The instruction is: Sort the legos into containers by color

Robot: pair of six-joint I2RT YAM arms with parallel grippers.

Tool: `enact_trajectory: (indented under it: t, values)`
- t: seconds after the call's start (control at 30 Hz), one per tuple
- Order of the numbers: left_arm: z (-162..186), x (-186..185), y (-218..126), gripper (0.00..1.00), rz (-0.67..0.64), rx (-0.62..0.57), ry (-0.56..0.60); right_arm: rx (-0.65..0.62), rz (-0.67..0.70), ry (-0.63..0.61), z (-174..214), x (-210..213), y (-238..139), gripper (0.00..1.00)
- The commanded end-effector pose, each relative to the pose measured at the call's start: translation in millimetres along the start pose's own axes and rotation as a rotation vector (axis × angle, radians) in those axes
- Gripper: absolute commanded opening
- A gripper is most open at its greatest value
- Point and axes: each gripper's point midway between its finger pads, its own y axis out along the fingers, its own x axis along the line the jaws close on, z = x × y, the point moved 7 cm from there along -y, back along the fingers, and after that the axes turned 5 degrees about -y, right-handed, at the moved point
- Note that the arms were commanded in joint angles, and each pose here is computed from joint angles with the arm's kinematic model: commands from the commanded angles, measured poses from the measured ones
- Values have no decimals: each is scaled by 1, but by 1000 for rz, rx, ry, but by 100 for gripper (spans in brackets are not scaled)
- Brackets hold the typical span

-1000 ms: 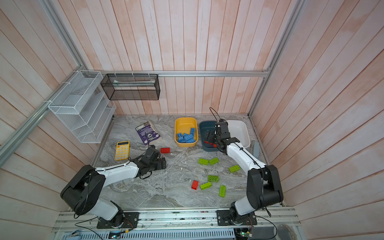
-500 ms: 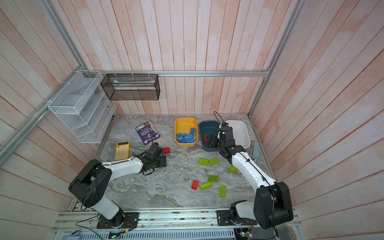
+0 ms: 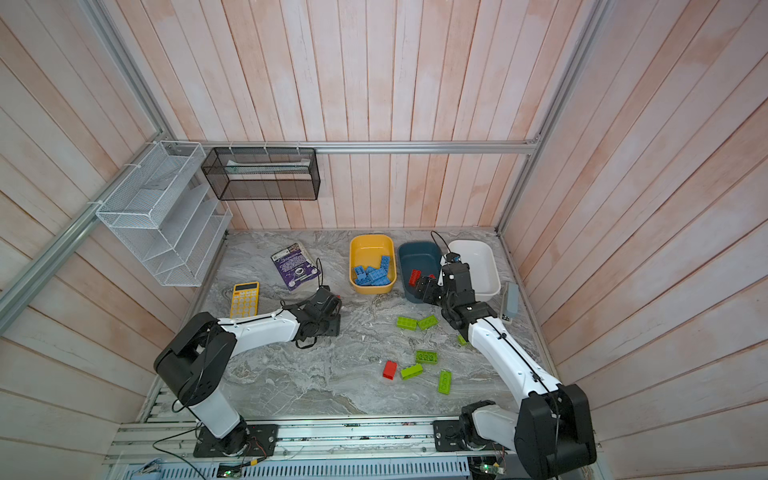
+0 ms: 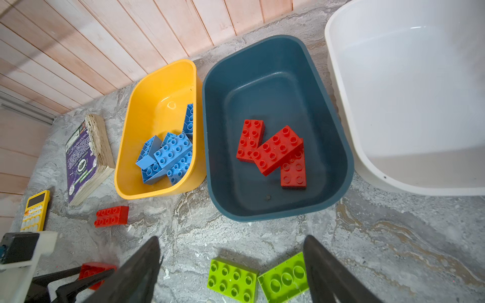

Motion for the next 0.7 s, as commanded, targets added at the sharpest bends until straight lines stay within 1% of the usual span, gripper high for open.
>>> enact_trajectory:
  t: [0.0, 0.2, 0.37, 0.5, 0.67]
  values:
    - [-4, -3, -7, 47, -8, 12, 24, -17, -24, 5, 0, 2, -5, 84]
    - [-39, -36, -31, 47, 140, -51, 49, -40, -72, 4, 0, 7, -18, 84]
    - [-78, -74, -46, 47, 247, -115, 81, -89, -111, -12, 4, 9, -38, 84]
    - [-107, -103, -51, 47, 332, -158, 98, -125, -95, -15, 10, 3, -53, 84]
    - [-132, -153, -45, 48, 442, -195, 161, -186, -74, -10, 10, -1, -73, 83]
